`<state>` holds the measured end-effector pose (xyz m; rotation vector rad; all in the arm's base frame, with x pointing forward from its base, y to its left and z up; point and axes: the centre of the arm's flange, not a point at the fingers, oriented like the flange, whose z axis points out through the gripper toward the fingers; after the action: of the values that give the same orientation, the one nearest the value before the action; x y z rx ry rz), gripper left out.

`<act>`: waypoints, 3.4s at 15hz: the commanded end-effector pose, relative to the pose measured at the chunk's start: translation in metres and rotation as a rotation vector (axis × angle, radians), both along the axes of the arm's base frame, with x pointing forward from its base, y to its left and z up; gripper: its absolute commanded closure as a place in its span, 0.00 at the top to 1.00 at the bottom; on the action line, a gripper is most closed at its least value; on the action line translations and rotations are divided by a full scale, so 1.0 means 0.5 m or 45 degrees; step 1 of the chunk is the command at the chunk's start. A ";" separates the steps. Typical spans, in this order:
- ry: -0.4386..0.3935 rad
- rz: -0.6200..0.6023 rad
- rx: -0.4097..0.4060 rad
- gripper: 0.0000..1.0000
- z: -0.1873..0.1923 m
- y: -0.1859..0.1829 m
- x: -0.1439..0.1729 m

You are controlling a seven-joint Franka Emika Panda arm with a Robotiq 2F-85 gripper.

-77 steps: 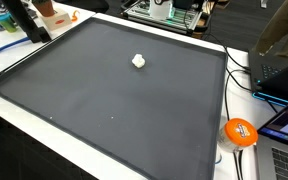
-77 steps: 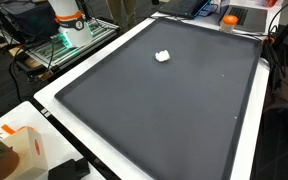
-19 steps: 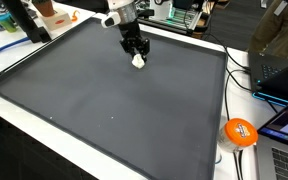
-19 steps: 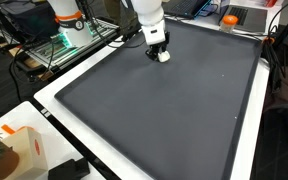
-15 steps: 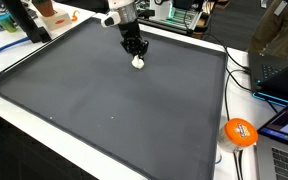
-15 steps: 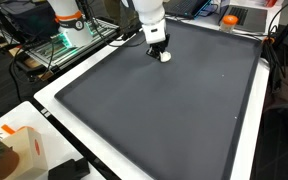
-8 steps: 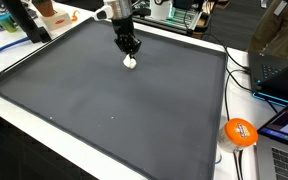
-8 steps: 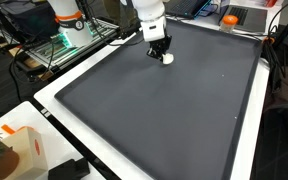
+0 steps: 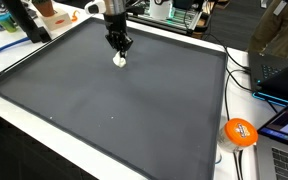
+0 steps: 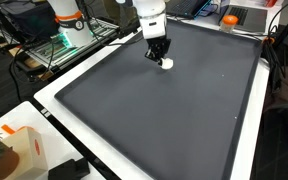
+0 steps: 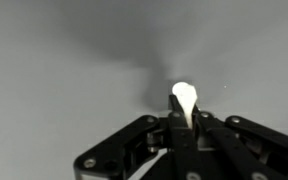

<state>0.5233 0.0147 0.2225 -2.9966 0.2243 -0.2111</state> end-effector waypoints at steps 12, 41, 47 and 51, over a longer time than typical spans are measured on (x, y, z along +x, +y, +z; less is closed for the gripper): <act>0.075 0.068 -0.291 0.45 -0.067 0.039 0.065; 0.129 0.221 -0.419 1.00 -0.002 0.039 0.059; 0.215 0.267 -0.423 1.00 -0.056 0.069 0.058; 0.307 0.299 -0.274 1.00 -0.081 0.081 0.047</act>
<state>0.5457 0.0557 0.1916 -3.3048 -0.1333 0.0540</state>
